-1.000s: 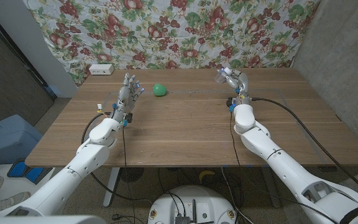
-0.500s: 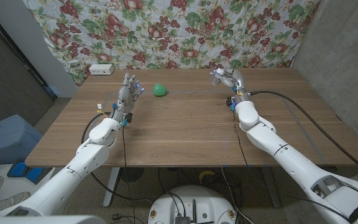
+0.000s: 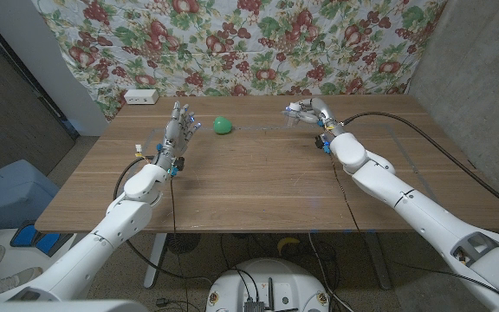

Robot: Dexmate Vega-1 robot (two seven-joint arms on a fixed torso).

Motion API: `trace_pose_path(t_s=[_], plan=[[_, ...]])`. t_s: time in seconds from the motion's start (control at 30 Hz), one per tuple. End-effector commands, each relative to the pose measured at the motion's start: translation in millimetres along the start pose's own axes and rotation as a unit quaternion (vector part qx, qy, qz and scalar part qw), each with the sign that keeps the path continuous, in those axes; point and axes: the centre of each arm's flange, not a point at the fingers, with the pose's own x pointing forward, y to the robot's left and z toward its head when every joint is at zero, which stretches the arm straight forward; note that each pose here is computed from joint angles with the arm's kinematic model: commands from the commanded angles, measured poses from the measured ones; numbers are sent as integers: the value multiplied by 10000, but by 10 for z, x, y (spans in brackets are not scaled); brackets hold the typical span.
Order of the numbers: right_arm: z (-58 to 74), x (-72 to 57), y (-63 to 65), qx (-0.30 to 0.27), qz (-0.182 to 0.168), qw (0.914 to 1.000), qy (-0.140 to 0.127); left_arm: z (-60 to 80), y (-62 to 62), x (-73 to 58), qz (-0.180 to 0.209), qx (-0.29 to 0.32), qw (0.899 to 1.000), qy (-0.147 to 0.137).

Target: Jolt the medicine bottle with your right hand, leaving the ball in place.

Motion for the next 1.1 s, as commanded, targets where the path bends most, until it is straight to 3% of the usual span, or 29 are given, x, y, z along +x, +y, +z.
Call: trace_pose_path(t_s=[0.03,0.23,0.27,0.43,0.5,0.53,0.57,0.77,0.93,1.1], plan=[[-5,0,-11,-194,220,9995,69,-9,-14,7,-7,2,10000,17],[-46,-70,-26,191,-600,9980,-23,-10,-15,12,6,5,10000,14],[-46,-70,-26,192,-607,9980,-28,-10,-15,12,6,5,10000,14],[-112,-172,-6,849,-1724,9813,-115,-13,-16,12,17,-5,10000,19],[-133,-198,1,1090,-2021,9732,-113,-13,-16,11,22,-2,10000,20],[-134,-198,1,1094,-2026,9731,-119,-13,-16,11,22,-2,10000,20],[-152,-213,4,1279,-2221,9665,-111,-13,-16,11,28,-1,10000,17],[-207,-236,8,1761,-2590,9497,-9,-10,-23,19,19,8,10000,9],[-233,-230,-1,1825,-2625,9475,-21,-6,-22,23,26,15,10000,12],[-233,-206,-8,1756,-2532,9513,-51,-3,-20,27,29,16,10000,10]])
